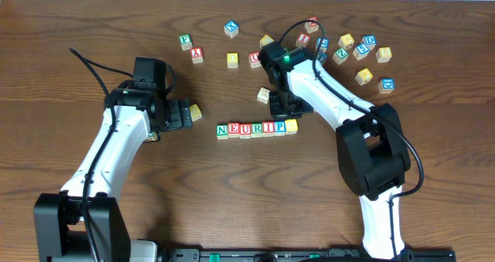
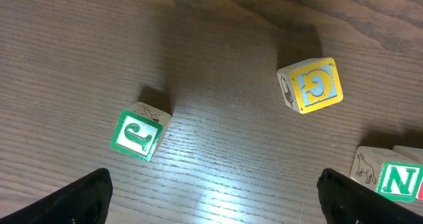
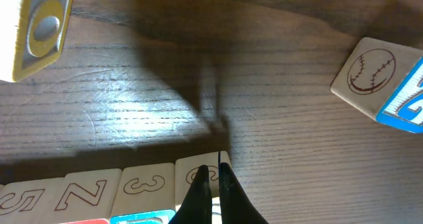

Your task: Spell out NEURIPS

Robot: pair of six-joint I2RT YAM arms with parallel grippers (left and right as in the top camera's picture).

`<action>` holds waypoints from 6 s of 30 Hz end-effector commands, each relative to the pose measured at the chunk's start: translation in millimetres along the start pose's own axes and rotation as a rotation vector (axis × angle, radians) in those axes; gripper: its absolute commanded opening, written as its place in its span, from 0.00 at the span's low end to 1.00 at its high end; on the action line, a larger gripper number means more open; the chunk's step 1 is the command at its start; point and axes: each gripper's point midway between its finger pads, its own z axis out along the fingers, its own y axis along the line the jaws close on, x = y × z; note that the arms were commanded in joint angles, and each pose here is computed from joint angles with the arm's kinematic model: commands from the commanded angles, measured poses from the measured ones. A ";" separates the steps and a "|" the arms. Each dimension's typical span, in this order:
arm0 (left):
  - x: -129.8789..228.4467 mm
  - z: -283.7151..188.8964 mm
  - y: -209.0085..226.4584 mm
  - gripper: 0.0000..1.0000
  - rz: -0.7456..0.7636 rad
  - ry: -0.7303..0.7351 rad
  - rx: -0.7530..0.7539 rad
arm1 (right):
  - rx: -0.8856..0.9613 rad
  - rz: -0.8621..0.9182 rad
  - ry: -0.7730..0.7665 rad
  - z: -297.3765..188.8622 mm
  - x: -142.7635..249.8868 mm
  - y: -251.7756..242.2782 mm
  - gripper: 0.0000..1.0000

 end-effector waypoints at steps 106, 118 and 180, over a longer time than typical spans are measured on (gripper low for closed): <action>-6.8 -7.4 -1.0 0.98 -0.006 -0.023 0.008 | -0.056 0.113 -0.127 -5.7 39.1 -28.4 0.01; -6.8 -7.4 -1.0 0.98 -0.006 -0.023 0.008 | -0.058 0.113 -0.131 -5.0 38.4 -28.0 0.01; -6.8 -7.4 -1.0 0.98 -0.006 -0.023 0.008 | 0.005 0.126 -0.148 -4.7 35.4 -42.6 0.01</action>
